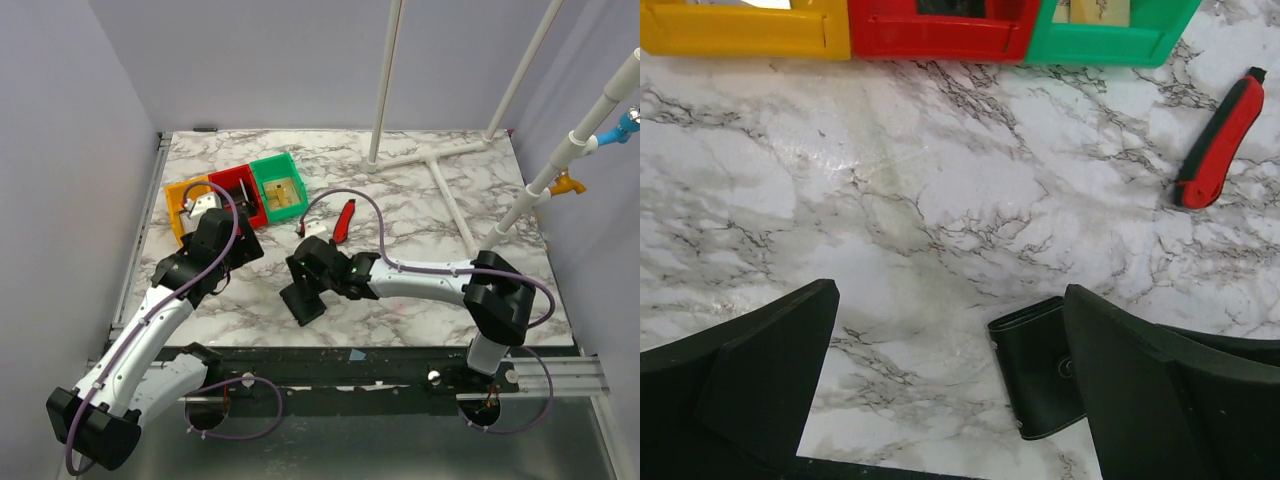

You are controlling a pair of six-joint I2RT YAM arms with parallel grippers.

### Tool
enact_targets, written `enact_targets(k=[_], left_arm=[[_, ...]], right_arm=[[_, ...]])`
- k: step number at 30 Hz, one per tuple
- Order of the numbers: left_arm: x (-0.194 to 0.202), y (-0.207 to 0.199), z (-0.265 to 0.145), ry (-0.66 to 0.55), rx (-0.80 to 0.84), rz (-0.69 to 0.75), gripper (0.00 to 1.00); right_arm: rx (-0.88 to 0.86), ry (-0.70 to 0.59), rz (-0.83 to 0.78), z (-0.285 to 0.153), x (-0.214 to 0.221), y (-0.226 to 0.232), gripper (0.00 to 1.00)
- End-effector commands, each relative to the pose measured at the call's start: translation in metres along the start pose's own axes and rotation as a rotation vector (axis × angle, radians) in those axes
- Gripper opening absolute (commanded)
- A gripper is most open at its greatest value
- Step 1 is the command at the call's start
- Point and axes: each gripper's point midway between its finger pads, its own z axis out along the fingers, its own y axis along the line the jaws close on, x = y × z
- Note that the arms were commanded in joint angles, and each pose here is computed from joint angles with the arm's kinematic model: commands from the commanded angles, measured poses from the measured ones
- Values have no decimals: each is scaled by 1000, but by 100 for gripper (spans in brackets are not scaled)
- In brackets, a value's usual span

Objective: Take the credit cards out of the card holder
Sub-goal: Open the card holder at the center of the board.

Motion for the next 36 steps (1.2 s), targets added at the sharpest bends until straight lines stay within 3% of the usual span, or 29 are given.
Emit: enact_targets(k=[1, 9, 17, 27, 31, 33, 36], left_arm=[[7, 7, -2, 11, 0, -33, 98], [10, 11, -2, 12, -3, -37, 98], [14, 10, -1, 15, 11, -44, 98], [12, 9, -1, 13, 16, -42, 98], [13, 8, 0, 19, 18, -40, 99], [13, 7, 0, 20, 20, -41, 98], [14, 8, 0, 23, 19, -43, 98]], right_arm=[[31, 22, -69, 3, 10, 10, 71], [51, 45, -123, 6, 25, 20, 54], [79, 59, -157, 13, 34, 24, 50], [150, 101, -155, 21, 46, 13, 35], [168, 126, -151, 19, 53, 8, 35], [166, 127, -152, 15, 53, 7, 42], [161, 114, -166, 10, 50, 8, 44]])
